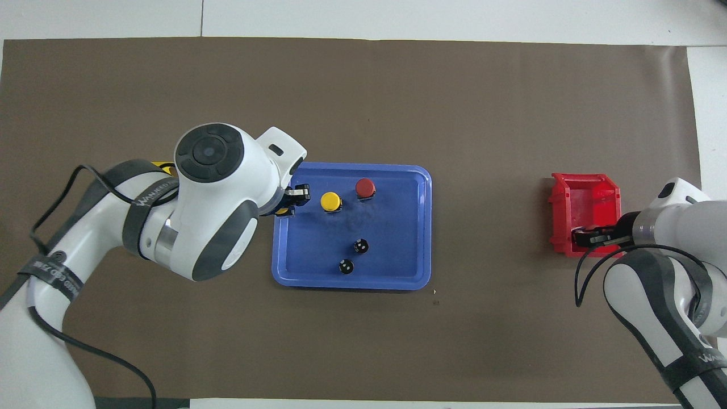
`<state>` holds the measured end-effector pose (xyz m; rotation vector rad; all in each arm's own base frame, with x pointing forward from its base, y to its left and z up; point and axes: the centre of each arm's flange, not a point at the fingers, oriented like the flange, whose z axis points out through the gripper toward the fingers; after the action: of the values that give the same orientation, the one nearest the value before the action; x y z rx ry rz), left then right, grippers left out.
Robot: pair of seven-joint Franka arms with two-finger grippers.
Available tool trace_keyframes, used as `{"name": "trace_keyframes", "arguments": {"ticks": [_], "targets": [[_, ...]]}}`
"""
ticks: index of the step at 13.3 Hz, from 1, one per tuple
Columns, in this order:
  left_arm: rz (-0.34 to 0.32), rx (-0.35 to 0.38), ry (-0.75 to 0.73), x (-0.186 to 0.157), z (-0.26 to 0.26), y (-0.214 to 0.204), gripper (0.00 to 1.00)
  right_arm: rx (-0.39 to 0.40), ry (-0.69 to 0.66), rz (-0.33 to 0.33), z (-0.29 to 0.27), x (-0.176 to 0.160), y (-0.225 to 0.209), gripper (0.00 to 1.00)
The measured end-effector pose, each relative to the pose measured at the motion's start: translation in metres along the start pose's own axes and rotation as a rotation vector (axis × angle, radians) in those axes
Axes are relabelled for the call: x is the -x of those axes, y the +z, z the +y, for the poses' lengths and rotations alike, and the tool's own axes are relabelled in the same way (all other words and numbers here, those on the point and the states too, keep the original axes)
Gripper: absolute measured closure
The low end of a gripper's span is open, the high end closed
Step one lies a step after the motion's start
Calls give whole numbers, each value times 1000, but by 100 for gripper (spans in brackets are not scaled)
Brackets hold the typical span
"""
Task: Sort red and yellow buttons by color
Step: 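Carry the yellow button to the yellow bin with the left gripper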
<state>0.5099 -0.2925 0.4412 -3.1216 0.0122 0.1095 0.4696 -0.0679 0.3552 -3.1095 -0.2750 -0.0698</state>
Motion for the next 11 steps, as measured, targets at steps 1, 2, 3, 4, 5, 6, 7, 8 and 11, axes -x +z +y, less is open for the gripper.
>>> {"name": "trace_keyframes", "arguments": {"ticks": [1,2,3,4,5,6,7,8,11], "targets": [[-25,-6,51,-10,-40,-23,59,-6,-2,-14,2,-8,-13,22],[-34,1,98,-23,-97,-41,59,-12,-8,-27,3,-22,-35,17],[-33,14,123,-35,-157,-50,59,-15,-21,-31,0,-40,-63,16],[-30,26,133,-44,-211,-52,59,-18,-26,-30,-12,-60,-94,10],[-33,33,127,-48,-249,-49,59,-18,-4,-28,-35,-83,-123,7],[-40,37,114,-48,-273,-44,59,-16,35,-12,-75,-109,-148,7],[-43,39,111,-48,-282,-37,59,-17,72,11,-126,-132,-166,4],[-40,39,115,-46,-281,-28,59,-24,113,29,-180,-149,-173,4],[-26,35,133,-33,-270,4,59,-40,206,39,-313,-176,-154,2]]}}
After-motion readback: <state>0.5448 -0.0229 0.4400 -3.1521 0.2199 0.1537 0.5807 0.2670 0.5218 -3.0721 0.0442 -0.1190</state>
